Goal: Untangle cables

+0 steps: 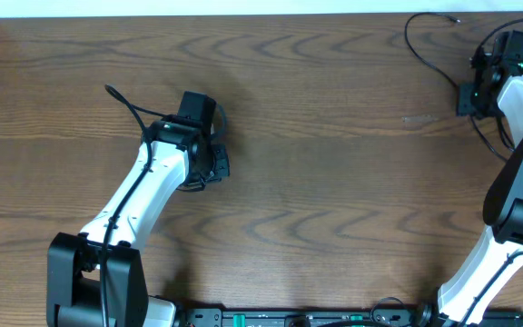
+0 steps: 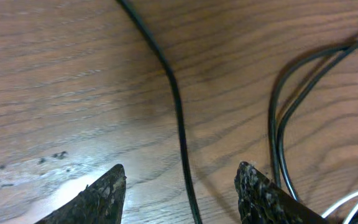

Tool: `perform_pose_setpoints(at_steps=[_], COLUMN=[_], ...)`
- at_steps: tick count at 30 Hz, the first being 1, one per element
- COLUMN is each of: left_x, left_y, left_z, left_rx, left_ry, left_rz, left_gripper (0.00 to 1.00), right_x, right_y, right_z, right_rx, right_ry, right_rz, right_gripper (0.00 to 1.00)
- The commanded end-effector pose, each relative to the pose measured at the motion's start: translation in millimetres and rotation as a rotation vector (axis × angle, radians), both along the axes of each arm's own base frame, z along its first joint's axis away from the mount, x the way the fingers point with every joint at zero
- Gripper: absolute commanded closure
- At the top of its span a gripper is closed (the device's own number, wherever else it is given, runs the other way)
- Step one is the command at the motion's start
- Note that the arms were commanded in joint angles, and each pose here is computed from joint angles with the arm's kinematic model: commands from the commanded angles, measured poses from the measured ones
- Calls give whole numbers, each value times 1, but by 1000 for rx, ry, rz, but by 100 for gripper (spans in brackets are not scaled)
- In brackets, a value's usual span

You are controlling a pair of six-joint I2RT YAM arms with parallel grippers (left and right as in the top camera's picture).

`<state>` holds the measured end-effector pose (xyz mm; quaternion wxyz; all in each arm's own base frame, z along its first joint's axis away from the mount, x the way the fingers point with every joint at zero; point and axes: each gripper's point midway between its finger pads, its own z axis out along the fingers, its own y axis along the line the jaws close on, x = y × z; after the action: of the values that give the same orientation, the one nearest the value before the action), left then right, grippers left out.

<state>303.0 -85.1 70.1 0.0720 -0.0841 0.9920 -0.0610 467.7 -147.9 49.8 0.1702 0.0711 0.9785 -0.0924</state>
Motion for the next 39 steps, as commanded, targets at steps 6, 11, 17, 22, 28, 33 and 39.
perform_pose_setpoints(at_steps=[6,11,17,22,28,33,39], left_x=[-1,-2,-2,-2,-2,-2,-2], left_y=[3,3,3,3,3,3,3], left_z=[1,1,1,1,1,1,1], left_rx=[2,3,4,4,4,4,3], left_ry=[7,12,14,13,14,13,14], left_rz=[17,17,17,16,16,17,16], left_gripper=[86,86,86,86,87,86,86], right_x=[-10,-20,-19,-26,-75,-116,-96], right_y=[-11,-15,-10,-35,-123,-155,-131], right_z=[-31,-45,-47,-7,126,152,117], right_rx=[1,56,89,137,247,354,351], right_ry=[63,84,79,-26,-409,-496,-372], right_rz=[-79,-141,-132,-359,-815,-962,-840], right_gripper=[51,67,99,99,99,99,99])
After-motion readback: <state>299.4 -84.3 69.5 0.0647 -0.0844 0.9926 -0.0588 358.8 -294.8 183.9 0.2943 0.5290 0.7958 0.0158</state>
